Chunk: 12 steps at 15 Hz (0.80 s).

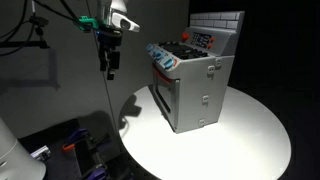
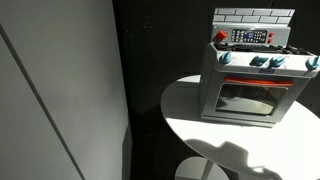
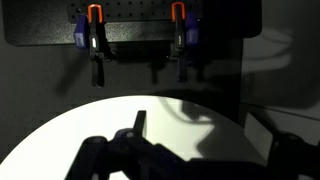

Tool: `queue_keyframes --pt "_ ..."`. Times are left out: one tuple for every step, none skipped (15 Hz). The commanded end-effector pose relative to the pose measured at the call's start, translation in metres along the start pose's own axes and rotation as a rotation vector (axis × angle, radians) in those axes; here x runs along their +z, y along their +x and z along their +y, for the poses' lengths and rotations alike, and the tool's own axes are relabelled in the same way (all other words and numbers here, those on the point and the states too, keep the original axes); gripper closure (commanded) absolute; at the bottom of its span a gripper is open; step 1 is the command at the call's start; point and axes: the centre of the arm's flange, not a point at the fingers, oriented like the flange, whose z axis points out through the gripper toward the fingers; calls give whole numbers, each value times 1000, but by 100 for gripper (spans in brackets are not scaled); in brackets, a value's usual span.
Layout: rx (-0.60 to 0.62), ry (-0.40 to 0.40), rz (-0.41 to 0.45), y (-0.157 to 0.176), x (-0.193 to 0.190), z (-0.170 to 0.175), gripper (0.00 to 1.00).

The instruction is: Press the top orange button on the microwave oven controlling panel of the stove

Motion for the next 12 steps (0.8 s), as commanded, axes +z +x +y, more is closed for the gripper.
queue_keyframes --pt "0 0 0 0 0 0 0" --pt "0 0 0 0 0 0 0" --pt "0 0 0 0 0 0 0" --pt "0 0 0 0 0 0 0" --pt "0 0 0 0 0 0 0" --pt "6 -2 11 2 -2 0 0" --pt "14 4 23 7 -7 0 0" --pt "19 8 35 10 -12 -1 0" --pt "22 11 48 13 -16 -1 0" --pt "25 14 63 15 -21 -2 0" --pt "28 18 82 19 -27 -3 0" --pt "32 21 102 22 -32 -4 0"
